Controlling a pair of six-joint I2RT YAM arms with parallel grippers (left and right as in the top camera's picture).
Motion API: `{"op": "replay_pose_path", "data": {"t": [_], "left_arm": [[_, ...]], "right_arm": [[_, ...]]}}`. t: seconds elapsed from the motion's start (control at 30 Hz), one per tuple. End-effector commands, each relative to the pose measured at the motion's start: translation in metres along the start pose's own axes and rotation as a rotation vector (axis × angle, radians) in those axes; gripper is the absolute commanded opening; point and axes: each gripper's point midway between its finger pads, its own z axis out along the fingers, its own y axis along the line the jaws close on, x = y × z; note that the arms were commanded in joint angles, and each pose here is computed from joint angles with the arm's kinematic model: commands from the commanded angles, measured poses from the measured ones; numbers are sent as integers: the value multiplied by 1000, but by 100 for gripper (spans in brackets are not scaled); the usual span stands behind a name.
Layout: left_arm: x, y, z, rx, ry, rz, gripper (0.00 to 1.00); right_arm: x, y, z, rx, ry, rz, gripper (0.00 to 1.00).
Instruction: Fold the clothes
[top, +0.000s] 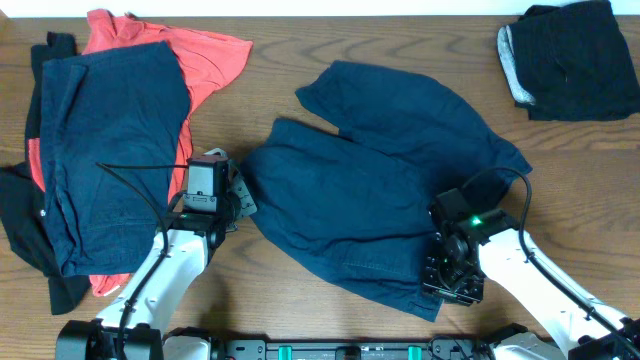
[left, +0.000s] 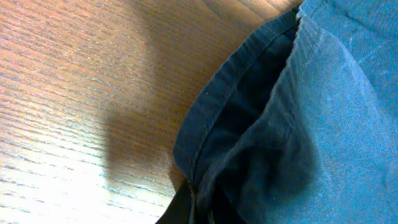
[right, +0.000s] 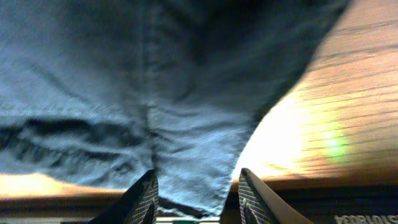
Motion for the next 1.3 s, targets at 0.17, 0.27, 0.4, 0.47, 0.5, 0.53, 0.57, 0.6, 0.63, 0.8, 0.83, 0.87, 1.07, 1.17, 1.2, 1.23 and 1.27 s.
{"op": "replay_pose_path", "data": {"t": [0.17, 0.27, 0.4, 0.47, 0.5, 0.53, 0.57, 0.6, 0.63, 0.8, 0.83, 0.87, 1.07, 1.17, 1.2, 1.23, 1.27], "left_arm": [[-6, 2, 0, -15, -14, 15, 6], [-6, 2, 0, -15, -14, 15, 6], [-6, 2, 0, -15, -14, 15, 6], [-6, 2, 0, -15, -14, 15, 6], [-6, 2, 0, -15, -14, 15, 6], [-6, 2, 0, -15, -14, 15, 6], [-6, 2, 0, -15, -14, 15, 6], [-6, 2, 0, -15, -14, 15, 6], [-6, 2, 0, -15, -14, 15, 6], [-6, 2, 0, -15, -14, 15, 6], [-6, 2, 0, -15, -14, 15, 6], [-6, 2, 0, -15, -14, 15, 6], [-4, 3, -9, -17, -10, 15, 6], [-11, 0, -27, -12, -54, 24, 6], [-15, 0, -35, -13, -79, 25, 6], [-21, 0, -47, -18, -118, 26, 6], [-25, 0, -55, -18, -144, 26, 6]], "right_arm": [[7, 0, 2, 0, 28, 30, 41], [16, 6, 4, -24, 62, 9, 41], [26, 9, 12, -8, 72, -10, 42], [30, 11, 16, 0, 74, -12, 42], [32, 11, 17, 10, 75, -14, 42], [33, 11, 18, 20, 72, -15, 42], [34, 11, 19, 27, 67, -18, 42], [33, 11, 19, 30, 60, -20, 42], [33, 12, 19, 30, 55, -23, 41], [28, 18, 20, 7, 33, -28, 19], [27, 18, 20, 7, 28, -29, 11], [25, 19, 20, 8, 17, -30, 1], [2, 31, 2, -19, -64, -88, 1], [-18, 38, -27, -21, -136, -112, 1], [-27, 41, -40, -25, -170, -124, 1], [-37, 44, -54, -34, -207, -141, 1], [-44, 47, -64, -44, -235, -156, 1]]}}
